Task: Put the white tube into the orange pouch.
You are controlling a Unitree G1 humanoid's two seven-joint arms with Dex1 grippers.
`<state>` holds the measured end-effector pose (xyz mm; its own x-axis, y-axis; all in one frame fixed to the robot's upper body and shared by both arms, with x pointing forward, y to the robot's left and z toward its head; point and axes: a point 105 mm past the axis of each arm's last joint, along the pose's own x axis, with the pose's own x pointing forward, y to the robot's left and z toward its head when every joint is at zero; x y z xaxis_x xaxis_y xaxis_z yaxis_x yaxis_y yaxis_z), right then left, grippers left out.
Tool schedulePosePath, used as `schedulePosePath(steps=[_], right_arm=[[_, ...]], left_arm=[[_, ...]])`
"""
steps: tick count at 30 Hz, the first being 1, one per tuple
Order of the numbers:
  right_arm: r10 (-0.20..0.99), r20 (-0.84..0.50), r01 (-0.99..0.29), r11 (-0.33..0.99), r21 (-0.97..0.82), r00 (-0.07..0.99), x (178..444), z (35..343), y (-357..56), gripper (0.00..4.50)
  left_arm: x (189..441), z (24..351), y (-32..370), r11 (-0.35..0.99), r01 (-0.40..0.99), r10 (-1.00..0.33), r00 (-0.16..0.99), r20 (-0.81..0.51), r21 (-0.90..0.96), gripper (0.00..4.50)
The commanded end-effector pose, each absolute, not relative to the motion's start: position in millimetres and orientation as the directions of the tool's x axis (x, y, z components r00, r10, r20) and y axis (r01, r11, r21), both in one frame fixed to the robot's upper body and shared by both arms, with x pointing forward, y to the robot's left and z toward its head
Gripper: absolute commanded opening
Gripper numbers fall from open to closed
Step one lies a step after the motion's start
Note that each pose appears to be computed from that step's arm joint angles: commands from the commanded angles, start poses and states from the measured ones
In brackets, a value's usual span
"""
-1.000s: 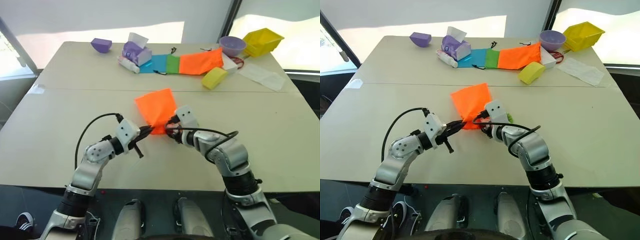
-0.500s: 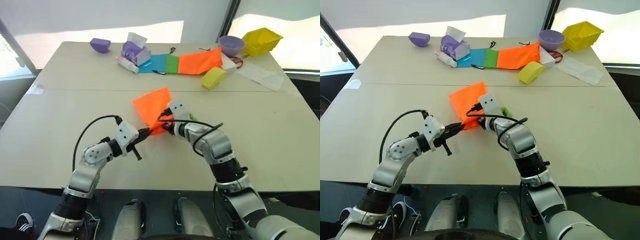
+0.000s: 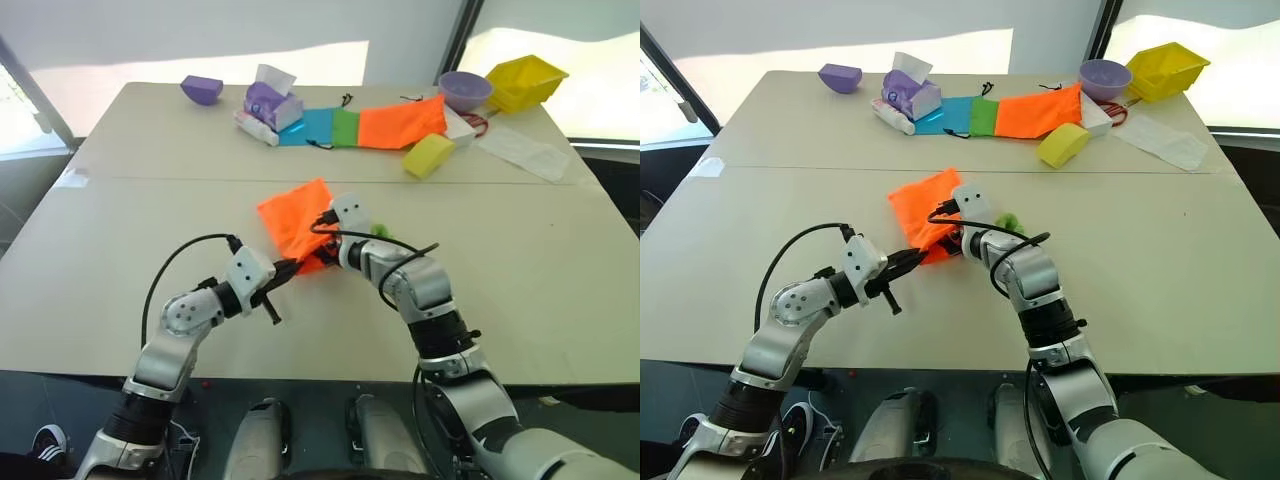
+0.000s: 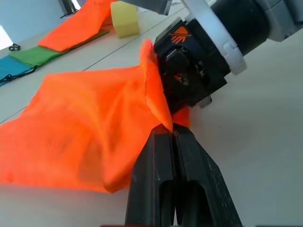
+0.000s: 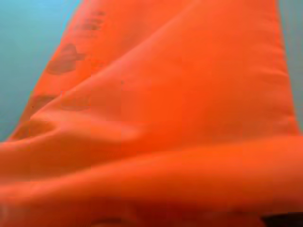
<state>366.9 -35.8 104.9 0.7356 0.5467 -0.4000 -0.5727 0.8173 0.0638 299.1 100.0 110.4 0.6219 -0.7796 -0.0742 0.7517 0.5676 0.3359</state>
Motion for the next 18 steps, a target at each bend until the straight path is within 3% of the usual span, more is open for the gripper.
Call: schedulePosePath(steps=[1,8,13,16,18], right_arm=[[0.616,-0.369,-0.654,0.756,0.028,0.696,348,125,-33,4.48],[0.668,-0.422,-0.743,0.669,-0.022,0.613,318,133,-58,4.48],[0.750,-0.446,-0.859,0.503,-0.095,0.488,290,143,-75,4.48],[0.771,-0.404,-0.865,0.485,-0.129,0.492,293,154,-95,4.48],[0.753,-0.360,-0.833,0.516,-0.197,0.551,307,162,-107,4.48]], left_arm=[[297,123,103,0.569,0.736,-0.781,0.623,-0.038,0.368,0.00],[303,125,123,0.578,0.714,-0.759,0.648,-0.060,0.395,0.00],[302,130,136,0.576,0.707,-0.754,0.654,-0.067,0.410,0.00],[298,135,150,0.552,0.714,-0.760,0.644,-0.093,0.431,0.00],[298,140,161,0.547,0.714,-0.759,0.643,-0.101,0.438,0.00]])
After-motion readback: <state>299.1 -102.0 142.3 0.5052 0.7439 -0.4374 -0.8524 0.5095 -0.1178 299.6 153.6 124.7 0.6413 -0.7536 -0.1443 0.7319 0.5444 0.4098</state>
